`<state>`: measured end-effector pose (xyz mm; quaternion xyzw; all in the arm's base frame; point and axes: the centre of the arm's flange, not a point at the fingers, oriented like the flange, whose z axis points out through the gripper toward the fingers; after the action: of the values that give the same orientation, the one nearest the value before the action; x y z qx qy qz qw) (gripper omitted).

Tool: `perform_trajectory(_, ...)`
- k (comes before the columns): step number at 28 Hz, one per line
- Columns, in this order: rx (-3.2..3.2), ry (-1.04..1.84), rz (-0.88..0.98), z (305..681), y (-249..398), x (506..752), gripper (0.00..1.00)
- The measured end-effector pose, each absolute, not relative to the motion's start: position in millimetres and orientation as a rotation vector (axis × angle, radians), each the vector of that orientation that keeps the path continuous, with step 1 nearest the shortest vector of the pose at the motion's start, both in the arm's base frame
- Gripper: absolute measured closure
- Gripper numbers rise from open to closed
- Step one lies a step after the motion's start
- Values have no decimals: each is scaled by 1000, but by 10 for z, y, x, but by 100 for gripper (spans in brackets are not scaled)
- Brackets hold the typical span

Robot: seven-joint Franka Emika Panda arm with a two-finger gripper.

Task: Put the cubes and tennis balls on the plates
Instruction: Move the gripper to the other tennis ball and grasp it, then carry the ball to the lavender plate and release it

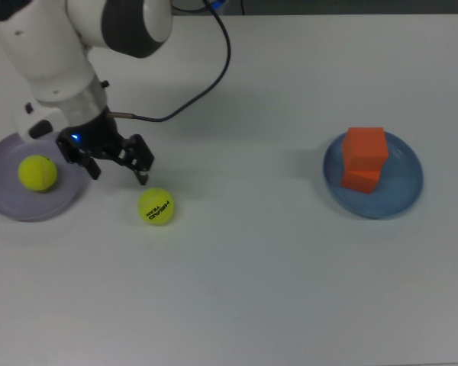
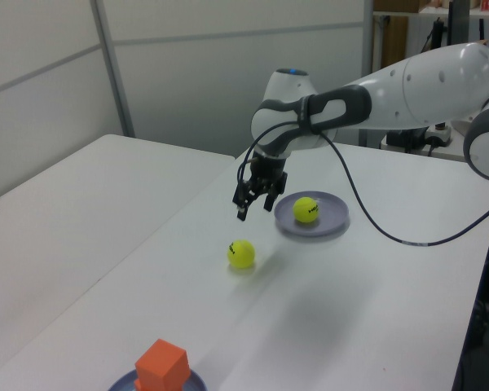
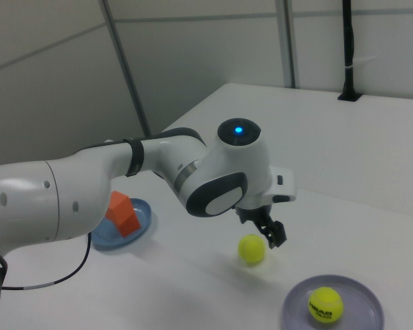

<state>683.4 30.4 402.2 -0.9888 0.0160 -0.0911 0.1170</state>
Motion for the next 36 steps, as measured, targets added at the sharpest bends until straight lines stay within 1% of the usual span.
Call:
perform_trajectory(7, -2902, 8, -206, 3774, 552, 6835, 0)
perform_trajectory(13, -2929, -7, -153, 3520, 579, 6843, 0)
perform_trajectory(20, -2944, -9, -168, 3320, 615, 6885, 0)
perform_trajectory(22, -2944, -10, -179, 3277, 647, 6898, 5)
perform_trajectory(23, -2944, -4, -189, 3256, 671, 6907, 14)
perform_trajectory(28, -2932, 11, -219, 3227, 826, 6923, 33)
perform_trajectory(36, -2921, 5, -222, 3224, 940, 6914, 35)
